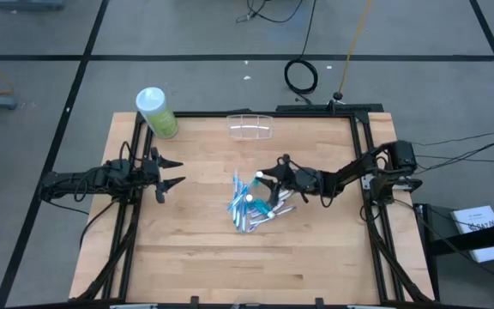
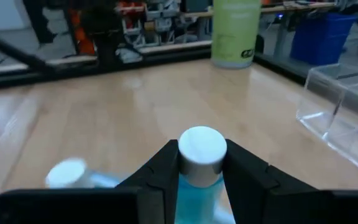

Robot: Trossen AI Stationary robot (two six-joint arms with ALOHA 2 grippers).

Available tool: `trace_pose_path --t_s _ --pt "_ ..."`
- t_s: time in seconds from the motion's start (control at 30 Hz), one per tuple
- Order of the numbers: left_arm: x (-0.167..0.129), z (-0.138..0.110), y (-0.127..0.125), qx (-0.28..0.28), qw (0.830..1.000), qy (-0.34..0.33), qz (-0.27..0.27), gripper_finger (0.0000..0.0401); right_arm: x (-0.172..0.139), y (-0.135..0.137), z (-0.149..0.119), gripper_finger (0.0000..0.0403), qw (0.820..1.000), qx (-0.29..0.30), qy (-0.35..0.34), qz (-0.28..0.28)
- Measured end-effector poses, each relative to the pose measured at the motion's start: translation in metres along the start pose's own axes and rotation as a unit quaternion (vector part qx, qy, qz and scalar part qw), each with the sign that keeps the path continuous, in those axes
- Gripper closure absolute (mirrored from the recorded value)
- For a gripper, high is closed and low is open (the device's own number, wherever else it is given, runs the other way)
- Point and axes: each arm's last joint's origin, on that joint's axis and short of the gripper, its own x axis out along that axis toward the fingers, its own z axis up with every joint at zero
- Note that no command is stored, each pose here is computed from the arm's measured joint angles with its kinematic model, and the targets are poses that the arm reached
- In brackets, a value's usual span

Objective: Pick & Place toothbrushing station
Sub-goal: Put the mouthwash into the transparent organizer

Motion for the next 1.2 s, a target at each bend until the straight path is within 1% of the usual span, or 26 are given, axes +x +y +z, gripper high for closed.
trace_pose_path --t_s 0.17,0.27,0.43,0.6,0.73,0.83,1.0,1.1,1.2 --pt "0.000 0.000 0.000 0.000 1.000 0.000 0.000 0.0160 0.024 -0.012 0.021 0.0311 1.000 0.005 0.007 0.031" --pt "0.000 0.000 0.000 0.000 1.000 0.000 0.000 0.0160 0.038 -0.020 0.035 0.0311 1.000 -0.014 0.014 0.015" --pt "0.000 0.000 0.000 0.000 1.000 0.000 0.000 0.0160 0.057 -0.038 0.067 0.0311 0.999 -0.051 -0.003 -0.015" --pt "0.000 0.000 0.000 0.000 1.000 0.000 0.000 0.0160 0.074 -0.067 0.099 0.0311 0.998 -0.055 0.002 -0.027" --pt "0.000 0.000 0.000 0.000 1.000 0.000 0.000 0.0160 0.079 -0.096 0.119 0.0311 0.997 -0.054 -0.002 -0.061" --pt "0.000 0.000 0.000 0.000 1.000 0.000 0.000 0.0160 0.078 -0.118 0.128 0.0311 0.995 -0.047 -0.013 -0.087" --pt "0.000 0.000 0.000 0.000 1.000 0.000 0.000 0.0160 0.073 -0.151 0.133 0.0311 0.994 -0.015 -0.021 -0.102" --pt "0.000 0.000 0.000 0.000 1.000 0.000 0.000 0.0160 0.070 -0.163 0.133 0.0311 0.994 -0.004 -0.018 -0.110" --pt "0.000 0.000 0.000 0.000 1.000 0.000 0.000 0.0160 0.069 -0.167 0.130 0.0311 0.993 0.000 -0.007 -0.114"
